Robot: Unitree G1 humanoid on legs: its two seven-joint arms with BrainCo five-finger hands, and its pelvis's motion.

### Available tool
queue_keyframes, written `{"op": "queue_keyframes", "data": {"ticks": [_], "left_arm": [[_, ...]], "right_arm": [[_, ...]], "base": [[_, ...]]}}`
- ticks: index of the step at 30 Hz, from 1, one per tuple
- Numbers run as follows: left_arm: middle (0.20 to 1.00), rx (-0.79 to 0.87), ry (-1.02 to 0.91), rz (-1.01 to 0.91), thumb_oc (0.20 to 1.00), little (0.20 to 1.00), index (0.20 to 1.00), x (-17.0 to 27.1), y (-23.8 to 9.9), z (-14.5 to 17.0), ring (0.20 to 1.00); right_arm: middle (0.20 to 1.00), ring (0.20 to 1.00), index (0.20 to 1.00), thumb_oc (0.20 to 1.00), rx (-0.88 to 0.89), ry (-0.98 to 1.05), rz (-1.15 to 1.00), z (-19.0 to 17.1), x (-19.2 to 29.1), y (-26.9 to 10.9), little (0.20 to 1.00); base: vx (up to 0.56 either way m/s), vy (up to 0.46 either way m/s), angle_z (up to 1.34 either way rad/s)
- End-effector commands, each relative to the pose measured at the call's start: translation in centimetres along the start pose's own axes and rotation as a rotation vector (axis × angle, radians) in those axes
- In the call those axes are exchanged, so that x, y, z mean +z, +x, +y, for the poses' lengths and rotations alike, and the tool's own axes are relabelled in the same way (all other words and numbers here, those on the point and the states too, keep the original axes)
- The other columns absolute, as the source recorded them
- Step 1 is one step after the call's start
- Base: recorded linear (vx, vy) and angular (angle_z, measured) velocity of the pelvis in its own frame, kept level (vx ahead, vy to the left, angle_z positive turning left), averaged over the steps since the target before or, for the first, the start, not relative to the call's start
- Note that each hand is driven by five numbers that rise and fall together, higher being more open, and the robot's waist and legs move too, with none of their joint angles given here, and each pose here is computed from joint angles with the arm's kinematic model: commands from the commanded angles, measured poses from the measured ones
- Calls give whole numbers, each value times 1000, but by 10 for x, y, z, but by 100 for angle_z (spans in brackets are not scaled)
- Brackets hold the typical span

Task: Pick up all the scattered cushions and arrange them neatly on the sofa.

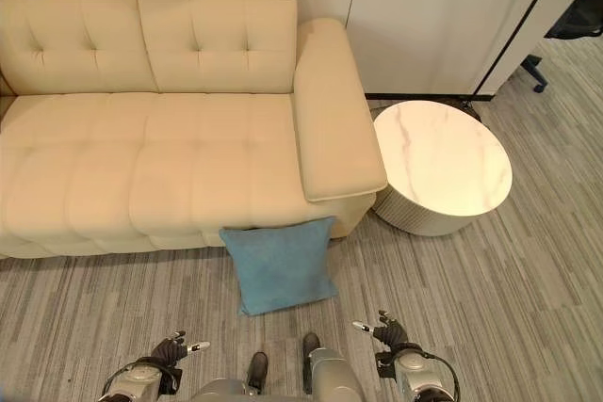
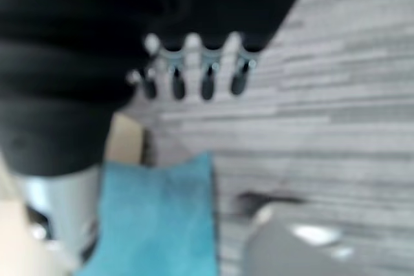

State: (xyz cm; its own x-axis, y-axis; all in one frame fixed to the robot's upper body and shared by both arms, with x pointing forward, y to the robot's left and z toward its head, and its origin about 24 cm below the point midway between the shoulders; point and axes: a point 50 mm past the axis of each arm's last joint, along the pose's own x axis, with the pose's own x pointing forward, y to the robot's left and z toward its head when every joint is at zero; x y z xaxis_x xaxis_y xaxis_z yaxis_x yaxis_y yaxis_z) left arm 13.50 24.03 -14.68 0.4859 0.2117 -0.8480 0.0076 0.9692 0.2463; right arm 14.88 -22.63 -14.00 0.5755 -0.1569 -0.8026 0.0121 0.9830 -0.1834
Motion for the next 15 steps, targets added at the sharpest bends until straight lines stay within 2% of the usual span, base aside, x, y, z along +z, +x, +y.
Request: {"op": "queue_keyframes", "data": {"ticks": [1, 3, 6, 15], "left_arm": [[1000, -41, 41, -17, 1000, 1000, 1000, -2, -1, -10, 1000], [1000, -44, 31, -20, 1000, 1000, 1000, -2, -1, -11, 1000], [1000, -52, 40, -38, 1000, 1000, 1000, 4, 0, -14, 1000], [1000, -63, 32, -84, 1000, 1000, 1000, 15, 0, -19, 1000]], "right_arm": [[1000, 1000, 1000, 1000, -14, 1, -42, -7, 5, -1, 1000], [1000, 1000, 1000, 1000, -36, 1, -69, -14, 10, -2, 1000], [1000, 1000, 1000, 1000, -50, 5, -75, -19, 12, -1, 1000], [1000, 1000, 1000, 1000, -64, -5, -76, -23, 14, -1, 1000]], "base": [[75, -95, 116], [105, -104, 106], [32, -52, 33], [6, 23, 5]]}}
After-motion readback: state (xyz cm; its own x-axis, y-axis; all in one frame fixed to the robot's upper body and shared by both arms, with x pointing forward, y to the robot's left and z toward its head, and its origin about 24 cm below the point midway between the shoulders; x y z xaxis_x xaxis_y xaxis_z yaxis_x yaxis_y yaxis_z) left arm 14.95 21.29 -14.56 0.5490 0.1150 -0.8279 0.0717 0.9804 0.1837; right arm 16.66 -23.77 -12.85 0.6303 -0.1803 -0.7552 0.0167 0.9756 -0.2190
